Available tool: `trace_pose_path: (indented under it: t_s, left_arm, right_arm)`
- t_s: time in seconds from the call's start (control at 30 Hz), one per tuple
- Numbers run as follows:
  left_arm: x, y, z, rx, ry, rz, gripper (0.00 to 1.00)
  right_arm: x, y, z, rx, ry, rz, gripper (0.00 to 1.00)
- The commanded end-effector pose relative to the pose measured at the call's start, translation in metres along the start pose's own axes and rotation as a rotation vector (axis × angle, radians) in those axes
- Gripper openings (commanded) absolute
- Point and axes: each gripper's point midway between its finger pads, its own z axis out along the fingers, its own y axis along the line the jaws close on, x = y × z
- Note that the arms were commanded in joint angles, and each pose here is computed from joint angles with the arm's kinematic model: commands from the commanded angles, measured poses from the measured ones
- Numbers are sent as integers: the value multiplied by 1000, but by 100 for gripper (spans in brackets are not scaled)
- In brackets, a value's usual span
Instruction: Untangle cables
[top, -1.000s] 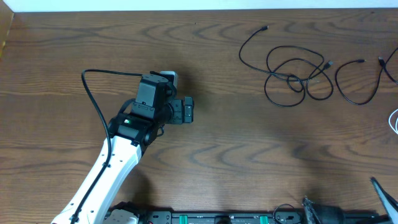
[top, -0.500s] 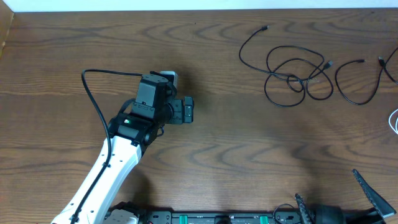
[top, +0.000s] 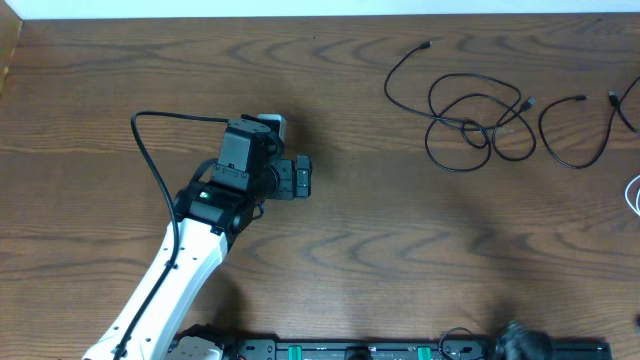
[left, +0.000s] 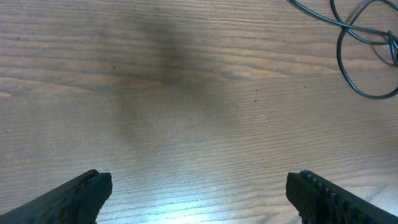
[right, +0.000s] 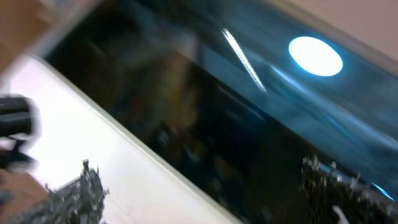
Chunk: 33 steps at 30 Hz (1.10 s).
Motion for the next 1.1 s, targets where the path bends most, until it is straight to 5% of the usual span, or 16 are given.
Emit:
trace_pose_path:
  t_s: [0.0, 0.37, 0.67, 1.07]
  left_arm:
    - [-5, 1, -1, -6, -10, -14, 96]
    - [-5, 1, -1, -6, -10, -14, 97]
    - [-5, 1, -1, -6, -10, -14, 97]
    - [-5, 1, -1, -6, -10, -14, 97]
  right_arm:
    - [21, -45, -8, 270, 126, -15, 99]
    - [42, -43, -11, 278, 213, 15, 99]
    - [114, -23, -36, 265, 536, 110, 99]
    - [108, -11, -29, 195, 492, 140, 99]
